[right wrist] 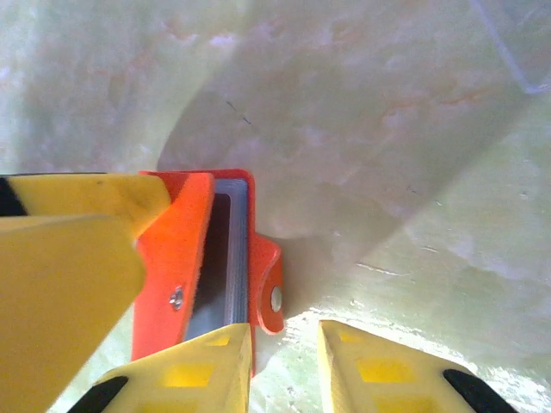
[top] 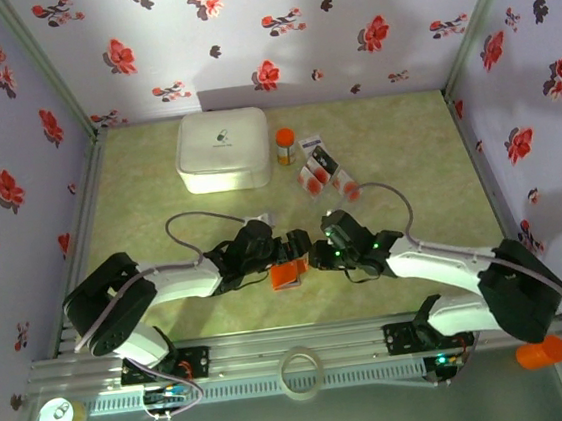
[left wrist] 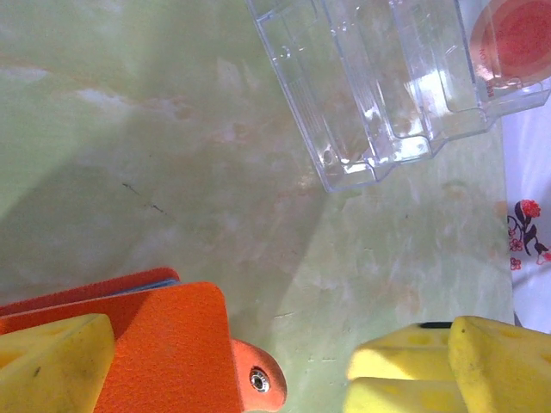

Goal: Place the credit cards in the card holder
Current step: Close the card holder at the center of the table.

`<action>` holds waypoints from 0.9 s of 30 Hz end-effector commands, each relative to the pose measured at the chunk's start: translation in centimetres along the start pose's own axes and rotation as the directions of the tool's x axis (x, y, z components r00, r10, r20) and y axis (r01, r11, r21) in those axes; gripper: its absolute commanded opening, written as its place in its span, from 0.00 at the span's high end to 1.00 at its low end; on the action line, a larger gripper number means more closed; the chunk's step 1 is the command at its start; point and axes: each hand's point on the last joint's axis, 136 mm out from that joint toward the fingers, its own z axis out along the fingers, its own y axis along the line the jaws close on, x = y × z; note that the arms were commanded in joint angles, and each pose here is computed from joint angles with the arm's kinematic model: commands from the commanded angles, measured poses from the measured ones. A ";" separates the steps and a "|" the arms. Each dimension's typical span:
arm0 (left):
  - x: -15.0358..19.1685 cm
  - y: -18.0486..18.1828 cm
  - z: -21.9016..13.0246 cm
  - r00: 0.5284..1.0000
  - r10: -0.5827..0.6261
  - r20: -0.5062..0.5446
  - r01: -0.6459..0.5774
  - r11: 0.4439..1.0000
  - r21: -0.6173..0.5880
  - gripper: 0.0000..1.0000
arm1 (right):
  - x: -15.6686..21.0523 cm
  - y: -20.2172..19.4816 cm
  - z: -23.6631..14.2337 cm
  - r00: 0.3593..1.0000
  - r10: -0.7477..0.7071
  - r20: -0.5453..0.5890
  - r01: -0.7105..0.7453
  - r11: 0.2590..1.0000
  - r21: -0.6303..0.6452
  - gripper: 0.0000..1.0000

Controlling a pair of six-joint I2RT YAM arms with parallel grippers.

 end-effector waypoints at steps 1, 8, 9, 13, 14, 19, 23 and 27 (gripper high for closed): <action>-0.3 -0.8 -0.6 1.000 0.027 -0.005 -0.027 1.000 -0.016 0.00 | -0.5 -0.4 -1.5 0.999 0.006 0.035 -0.006 1.000 0.021 0.75; -2.9 -2.1 -1.7 0.999 0.045 0.027 -0.044 0.999 -0.016 0.00 | -1.2 2.6 -3.5 0.999 -0.037 0.033 0.039 0.998 -0.054 0.83; -3.3 -2.2 -1.9 0.998 0.049 0.032 -0.048 0.999 -0.019 0.00 | -1.3 3.3 -3.7 0.998 -0.051 0.034 0.053 0.997 -0.061 0.83; -5.2 -1.7 -2.8 0.997 0.048 0.062 -0.046 0.998 -0.038 0.00 | -1.1 6.2 -4.0 0.992 -0.120 0.030 0.122 0.989 -0.085 0.85; -5.8 -1.4 -3.1 0.996 0.045 0.071 -0.042 0.998 -0.047 0.00 | -0.9 7.1 -3.9 0.990 -0.141 0.025 0.143 0.986 -0.090 0.85; -8.7 0.4 -5.5 0.992 0.037 0.124 -0.024 0.994 -0.107 0.00 | 0.1 11.1 -2.0 0.971 -0.238 -0.026 0.234 0.966 -0.110 0.84; -10.4 3.1 -7.7 0.987 0.004 0.162 0.025 0.984 -0.178 0.00 | 0.9 13.5 0.0 0.950 -0.306 -0.069 0.298 0.949 -0.107 0.85; -10.4 4.9 -9.1 0.989 0.009 0.146 0.027 0.969 -0.244 0.00 | 1.3 12.8 1.6 0.944 -0.315 -0.097 0.310 0.949 -0.063 0.87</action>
